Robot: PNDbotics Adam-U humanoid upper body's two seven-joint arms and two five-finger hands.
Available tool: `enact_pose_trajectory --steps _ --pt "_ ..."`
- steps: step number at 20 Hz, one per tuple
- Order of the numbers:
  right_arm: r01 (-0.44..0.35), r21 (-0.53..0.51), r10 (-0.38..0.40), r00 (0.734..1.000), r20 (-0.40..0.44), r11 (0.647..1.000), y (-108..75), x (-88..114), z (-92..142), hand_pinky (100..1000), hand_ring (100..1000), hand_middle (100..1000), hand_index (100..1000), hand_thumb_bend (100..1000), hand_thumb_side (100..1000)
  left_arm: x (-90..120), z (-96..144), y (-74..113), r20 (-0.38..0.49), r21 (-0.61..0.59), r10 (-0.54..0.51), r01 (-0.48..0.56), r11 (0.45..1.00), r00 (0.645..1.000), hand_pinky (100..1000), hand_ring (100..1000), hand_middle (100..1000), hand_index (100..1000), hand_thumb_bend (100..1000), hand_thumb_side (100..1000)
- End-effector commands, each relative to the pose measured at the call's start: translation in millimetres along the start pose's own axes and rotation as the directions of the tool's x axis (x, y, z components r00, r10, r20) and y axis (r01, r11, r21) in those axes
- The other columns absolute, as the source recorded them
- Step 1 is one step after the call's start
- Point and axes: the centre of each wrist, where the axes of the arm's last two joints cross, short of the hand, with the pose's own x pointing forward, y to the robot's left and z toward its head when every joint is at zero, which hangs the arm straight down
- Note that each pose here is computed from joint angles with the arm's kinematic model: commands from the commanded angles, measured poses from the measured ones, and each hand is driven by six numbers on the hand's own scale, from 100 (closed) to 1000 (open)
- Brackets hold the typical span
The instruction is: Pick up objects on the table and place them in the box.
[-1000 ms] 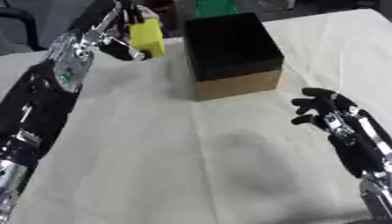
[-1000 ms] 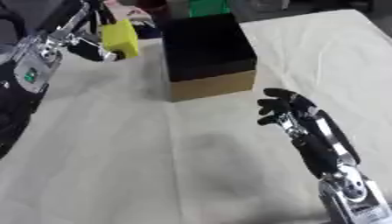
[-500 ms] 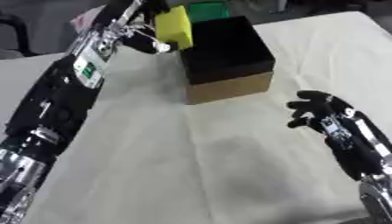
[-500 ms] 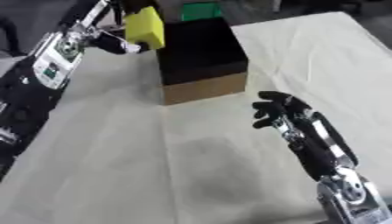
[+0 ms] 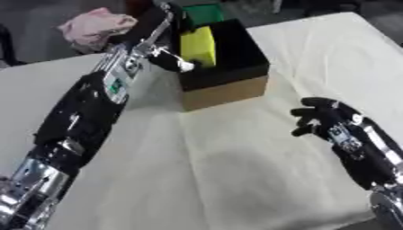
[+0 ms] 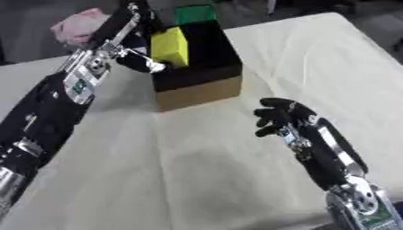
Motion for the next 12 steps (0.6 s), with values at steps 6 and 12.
enact_pose_trajectory --steps 6,12 --pt "-0.006 0.012 0.006 0.999 0.032 1.0 -0.3 8.6 -4.0 644 833 549 816 100 624 -0.2 -1.6 3.6 0.016 -0.038 -0.066 0.066 0.997 0.998 719 654 644 788 749 271" --pt "-0.005 0.007 0.005 1.0 0.027 1.0 -0.2 7.5 -3.1 643 833 549 816 100 626 0.6 -0.2 9.3 0.023 -0.036 -0.033 0.033 0.999 0.999 780 738 774 859 871 405"
